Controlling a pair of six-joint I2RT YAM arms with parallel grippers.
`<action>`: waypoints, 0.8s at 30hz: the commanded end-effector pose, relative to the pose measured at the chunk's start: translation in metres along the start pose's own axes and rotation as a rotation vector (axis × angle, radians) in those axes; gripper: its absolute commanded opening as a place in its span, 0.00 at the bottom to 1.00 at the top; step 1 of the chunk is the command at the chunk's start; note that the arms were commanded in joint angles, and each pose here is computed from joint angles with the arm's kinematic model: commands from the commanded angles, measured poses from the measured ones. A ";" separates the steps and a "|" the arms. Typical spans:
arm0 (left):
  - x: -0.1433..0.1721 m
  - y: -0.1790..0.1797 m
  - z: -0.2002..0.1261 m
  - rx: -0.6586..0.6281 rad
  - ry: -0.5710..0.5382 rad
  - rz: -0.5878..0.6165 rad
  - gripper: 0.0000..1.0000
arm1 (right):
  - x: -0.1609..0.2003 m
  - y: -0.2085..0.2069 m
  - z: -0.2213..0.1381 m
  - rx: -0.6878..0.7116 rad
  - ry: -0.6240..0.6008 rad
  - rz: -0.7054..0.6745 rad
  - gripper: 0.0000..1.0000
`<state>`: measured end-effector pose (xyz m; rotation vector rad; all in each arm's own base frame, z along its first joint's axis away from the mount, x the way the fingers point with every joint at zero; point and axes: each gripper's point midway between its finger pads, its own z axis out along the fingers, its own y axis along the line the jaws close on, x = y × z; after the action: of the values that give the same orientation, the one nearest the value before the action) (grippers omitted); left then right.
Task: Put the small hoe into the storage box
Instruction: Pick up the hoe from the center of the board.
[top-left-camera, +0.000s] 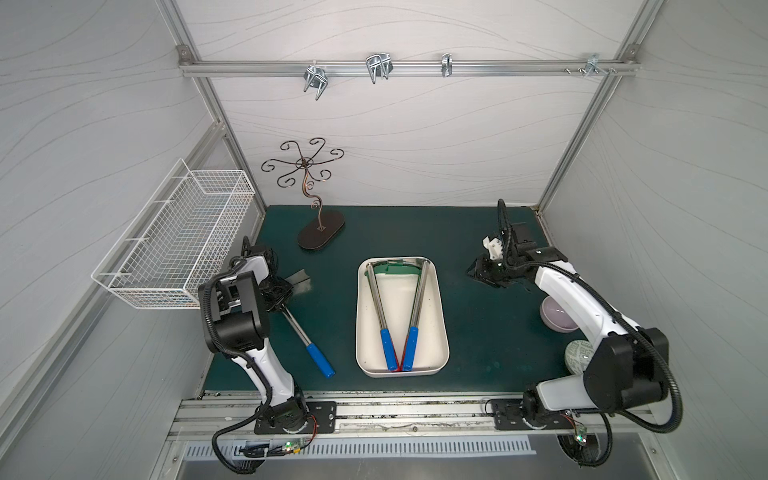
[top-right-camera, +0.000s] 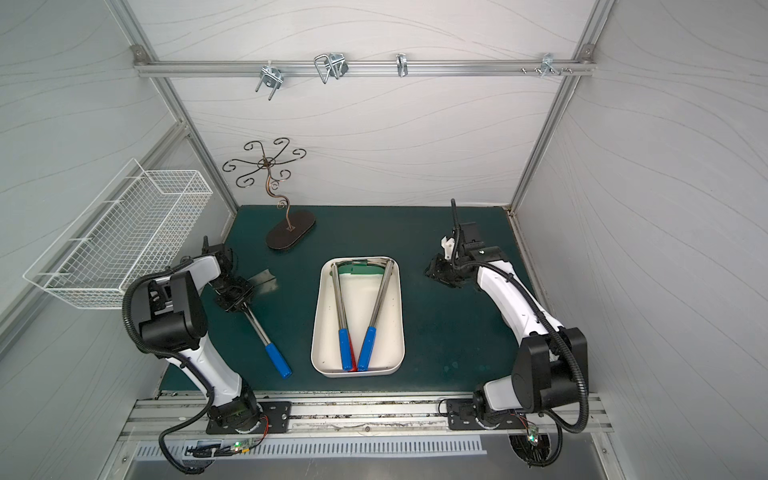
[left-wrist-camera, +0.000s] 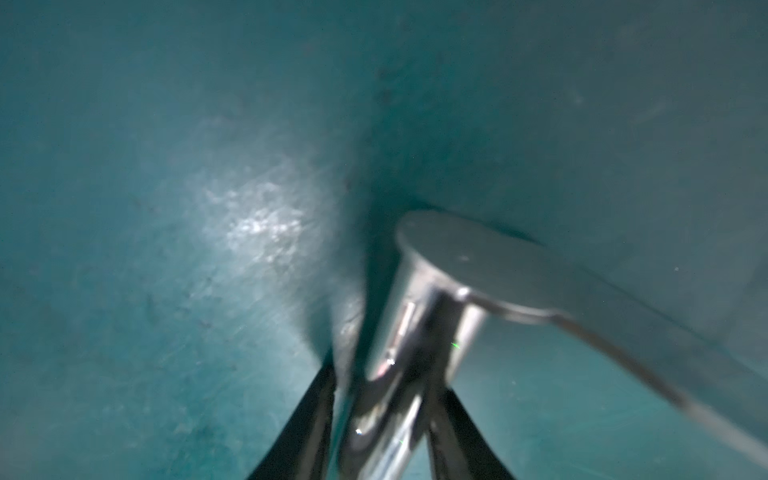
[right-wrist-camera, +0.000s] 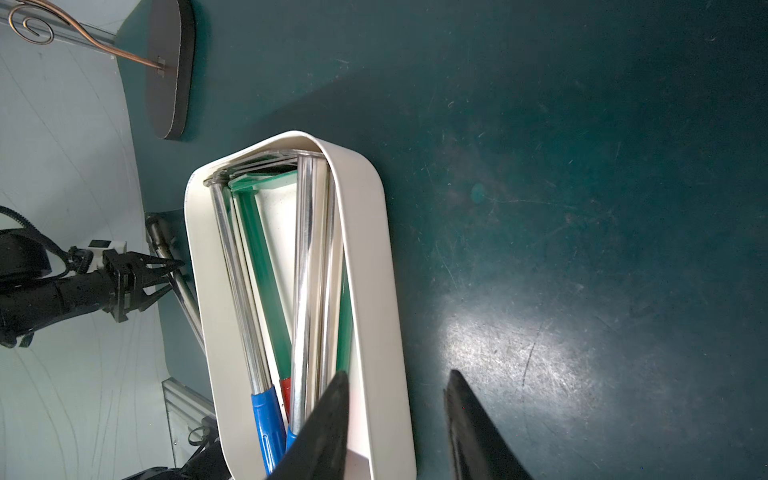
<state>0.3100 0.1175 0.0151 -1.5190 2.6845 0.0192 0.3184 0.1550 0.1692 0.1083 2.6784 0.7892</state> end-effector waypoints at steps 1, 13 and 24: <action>-0.002 -0.003 0.006 0.008 0.019 -0.004 0.36 | 0.002 0.004 -0.008 -0.022 -0.012 -0.025 0.40; 0.005 -0.014 -0.027 0.115 0.005 0.017 0.13 | 0.003 0.012 -0.015 -0.049 -0.021 -0.020 0.40; 0.024 -0.018 -0.078 0.159 0.009 0.117 0.00 | 0.007 0.023 -0.018 -0.063 -0.015 -0.032 0.40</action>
<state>0.3075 0.0906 0.0676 -1.3778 2.6914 -0.1483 0.3119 0.1618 0.1826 0.0774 2.6471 0.8357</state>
